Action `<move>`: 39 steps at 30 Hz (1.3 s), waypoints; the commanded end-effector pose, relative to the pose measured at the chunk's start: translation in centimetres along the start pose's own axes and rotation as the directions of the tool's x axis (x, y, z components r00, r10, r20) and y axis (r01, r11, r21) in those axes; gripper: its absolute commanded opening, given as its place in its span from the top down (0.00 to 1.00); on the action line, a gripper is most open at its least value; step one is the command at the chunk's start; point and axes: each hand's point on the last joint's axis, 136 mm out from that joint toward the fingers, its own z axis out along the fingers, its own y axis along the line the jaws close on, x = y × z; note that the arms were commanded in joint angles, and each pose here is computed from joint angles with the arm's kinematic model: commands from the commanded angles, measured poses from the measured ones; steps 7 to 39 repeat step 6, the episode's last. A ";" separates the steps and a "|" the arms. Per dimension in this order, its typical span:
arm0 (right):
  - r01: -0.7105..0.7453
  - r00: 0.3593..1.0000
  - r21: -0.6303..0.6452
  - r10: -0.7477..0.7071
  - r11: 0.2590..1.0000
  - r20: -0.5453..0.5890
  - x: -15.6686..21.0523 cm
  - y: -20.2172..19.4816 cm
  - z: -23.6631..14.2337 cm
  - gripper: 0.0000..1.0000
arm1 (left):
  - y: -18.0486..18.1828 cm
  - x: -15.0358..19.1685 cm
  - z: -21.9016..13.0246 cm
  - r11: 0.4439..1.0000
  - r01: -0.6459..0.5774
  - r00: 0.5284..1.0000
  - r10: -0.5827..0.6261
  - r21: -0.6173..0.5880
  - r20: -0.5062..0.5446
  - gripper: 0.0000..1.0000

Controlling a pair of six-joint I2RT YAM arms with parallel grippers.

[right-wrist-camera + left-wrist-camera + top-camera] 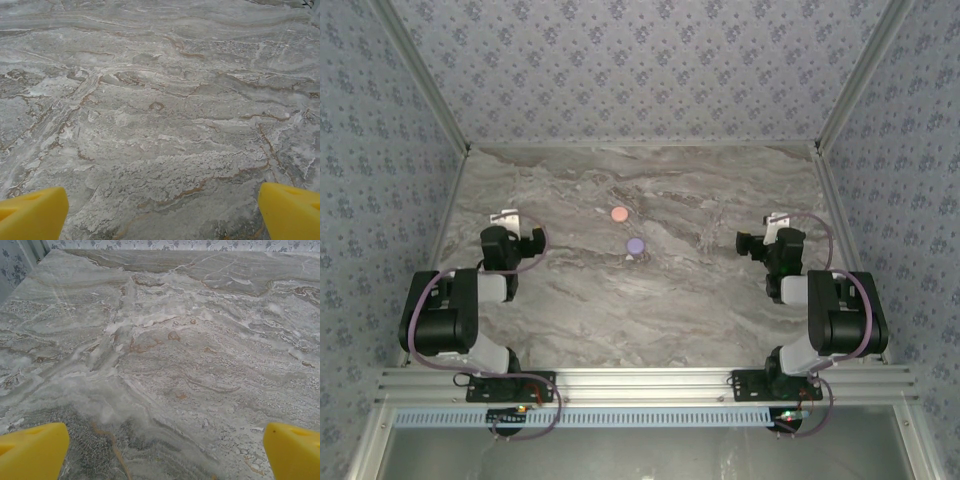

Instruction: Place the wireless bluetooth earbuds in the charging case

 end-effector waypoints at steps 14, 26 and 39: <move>0.004 0.999 0.015 -0.004 1.000 0.033 -1.2 -0.2 0.3 0.00 | 0.1 -0.6 0.2 1.000 0.007 1.000 -0.007 -0.009 0.011 0.01; 0.004 0.999 0.015 -0.004 1.000 0.033 -1.2 -0.2 0.3 0.00 | 0.1 -0.6 0.2 1.000 0.007 1.000 -0.007 -0.009 0.011 0.01; 0.004 0.999 0.015 -0.004 1.000 0.033 -1.2 -0.2 0.3 0.00 | 0.1 -0.6 0.2 1.000 0.007 1.000 -0.007 -0.009 0.011 0.01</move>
